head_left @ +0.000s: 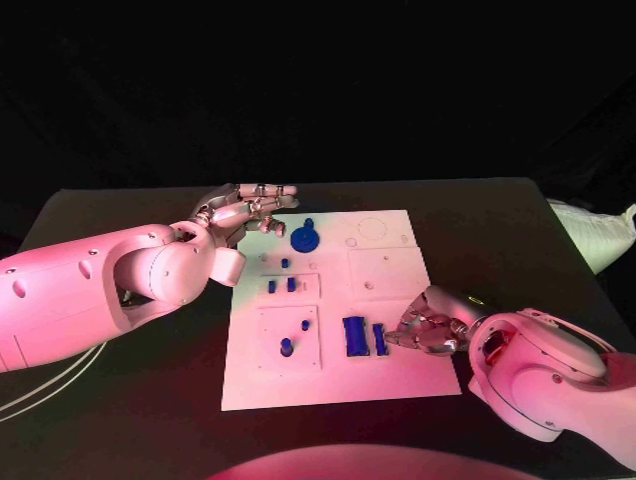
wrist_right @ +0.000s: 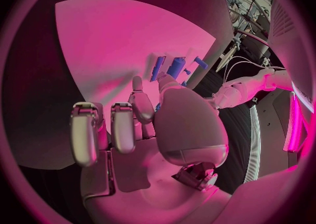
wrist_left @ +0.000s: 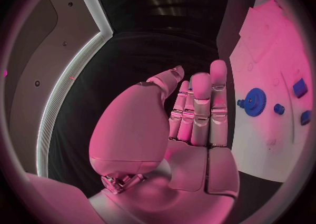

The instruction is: Assemble the parts on the task board

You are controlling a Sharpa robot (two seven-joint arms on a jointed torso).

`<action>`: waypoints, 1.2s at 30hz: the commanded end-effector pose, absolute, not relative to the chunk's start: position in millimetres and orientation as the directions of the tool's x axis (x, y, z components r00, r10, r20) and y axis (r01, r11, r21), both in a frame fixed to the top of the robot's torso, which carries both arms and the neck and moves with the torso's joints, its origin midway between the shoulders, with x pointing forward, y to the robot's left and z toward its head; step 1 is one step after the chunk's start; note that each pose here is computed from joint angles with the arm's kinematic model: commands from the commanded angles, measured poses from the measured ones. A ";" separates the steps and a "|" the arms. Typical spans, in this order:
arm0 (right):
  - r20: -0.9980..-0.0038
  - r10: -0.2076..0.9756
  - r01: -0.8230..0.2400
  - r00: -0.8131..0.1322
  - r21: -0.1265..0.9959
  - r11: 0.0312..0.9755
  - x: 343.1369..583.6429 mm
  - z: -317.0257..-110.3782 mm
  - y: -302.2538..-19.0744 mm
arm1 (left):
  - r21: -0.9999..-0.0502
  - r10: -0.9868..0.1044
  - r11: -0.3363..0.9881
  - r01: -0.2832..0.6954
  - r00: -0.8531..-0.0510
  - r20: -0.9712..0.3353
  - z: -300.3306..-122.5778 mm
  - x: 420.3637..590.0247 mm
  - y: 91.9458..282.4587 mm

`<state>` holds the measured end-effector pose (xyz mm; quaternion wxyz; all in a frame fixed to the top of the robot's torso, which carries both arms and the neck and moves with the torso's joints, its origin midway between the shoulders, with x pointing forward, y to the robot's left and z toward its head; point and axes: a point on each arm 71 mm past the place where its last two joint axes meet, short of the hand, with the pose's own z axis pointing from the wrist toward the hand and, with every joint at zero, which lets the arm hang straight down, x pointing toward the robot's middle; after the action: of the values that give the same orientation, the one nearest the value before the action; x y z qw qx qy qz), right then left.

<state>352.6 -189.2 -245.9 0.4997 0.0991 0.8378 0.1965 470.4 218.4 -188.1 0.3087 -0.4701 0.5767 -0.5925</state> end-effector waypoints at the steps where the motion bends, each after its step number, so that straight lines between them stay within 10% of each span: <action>1: -0.697 0.554 -0.010 -0.455 0.627 0.779 359.7 -238.3 -193.1 | -0.974 -0.901 -0.148 -0.169 -0.384 0.204 -188.1 470.5 217.7; 17: -0.153 0.938 0.046 -0.310 0.983 0.176 450.1 -221.7 -243.7 | -0.966 -0.930 -0.184 -0.180 -0.286 0.230 -210.3 487.5 233.9; 36: -0.039 0.975 -0.010 -0.219 0.999 0.038 521.6 -239.3 -240.6 | -0.972 -0.973 -0.198 -0.127 -0.091 0.210 -239.7 520.2 234.6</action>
<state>520.7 -243.8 -242.0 0.4673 0.4336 0.5755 0.5122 518.7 232.1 -241.3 0.3694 -0.5441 0.5211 -0.5441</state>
